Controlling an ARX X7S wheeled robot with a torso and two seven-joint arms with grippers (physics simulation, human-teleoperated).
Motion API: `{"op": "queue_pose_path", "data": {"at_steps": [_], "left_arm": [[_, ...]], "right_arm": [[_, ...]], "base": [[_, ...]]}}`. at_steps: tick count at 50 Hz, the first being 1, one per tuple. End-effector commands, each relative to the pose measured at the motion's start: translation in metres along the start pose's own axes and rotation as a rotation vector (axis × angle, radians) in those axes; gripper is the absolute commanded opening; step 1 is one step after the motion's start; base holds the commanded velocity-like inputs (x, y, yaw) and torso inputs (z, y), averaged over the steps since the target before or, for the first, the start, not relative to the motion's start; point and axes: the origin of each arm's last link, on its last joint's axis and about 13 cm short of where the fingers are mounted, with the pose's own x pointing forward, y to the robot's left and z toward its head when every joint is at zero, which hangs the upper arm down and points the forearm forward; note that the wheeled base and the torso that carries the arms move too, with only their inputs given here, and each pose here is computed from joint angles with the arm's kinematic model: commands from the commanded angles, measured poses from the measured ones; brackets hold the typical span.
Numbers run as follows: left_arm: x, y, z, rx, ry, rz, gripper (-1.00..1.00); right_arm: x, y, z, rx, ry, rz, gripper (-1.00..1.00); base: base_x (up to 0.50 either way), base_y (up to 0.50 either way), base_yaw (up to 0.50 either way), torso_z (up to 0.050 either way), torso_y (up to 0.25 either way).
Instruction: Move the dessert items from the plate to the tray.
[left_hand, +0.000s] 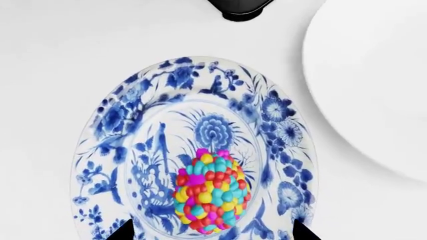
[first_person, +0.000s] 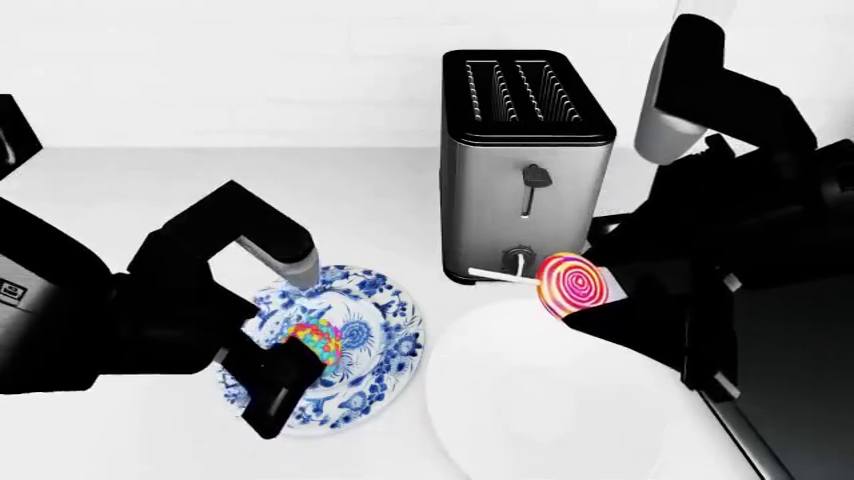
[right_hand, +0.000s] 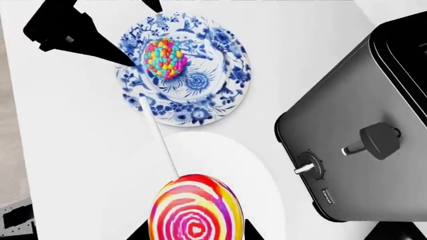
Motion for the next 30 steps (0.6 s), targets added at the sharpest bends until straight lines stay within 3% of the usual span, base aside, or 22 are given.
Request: {"op": "queue_pose_path", "data": {"at_steps": [1,30], "left_arm": [[0.013,0.004,0.001,-0.018,-0.006,-0.012,1.00],[0.036,0.002,-0.001,-0.003,0.039,-0.037,1.00]], "right_arm": [[0.003,-0.001,-0.001,0.002,-0.008,-0.010,-1.00],[0.005,-0.001,-0.002,0.007,-0.005,-0.010,-1.00]], "base": [[0.00,0.00,0.00,0.000,0.000],[0.00,0.00,0.00,0.000,0.000]]}}
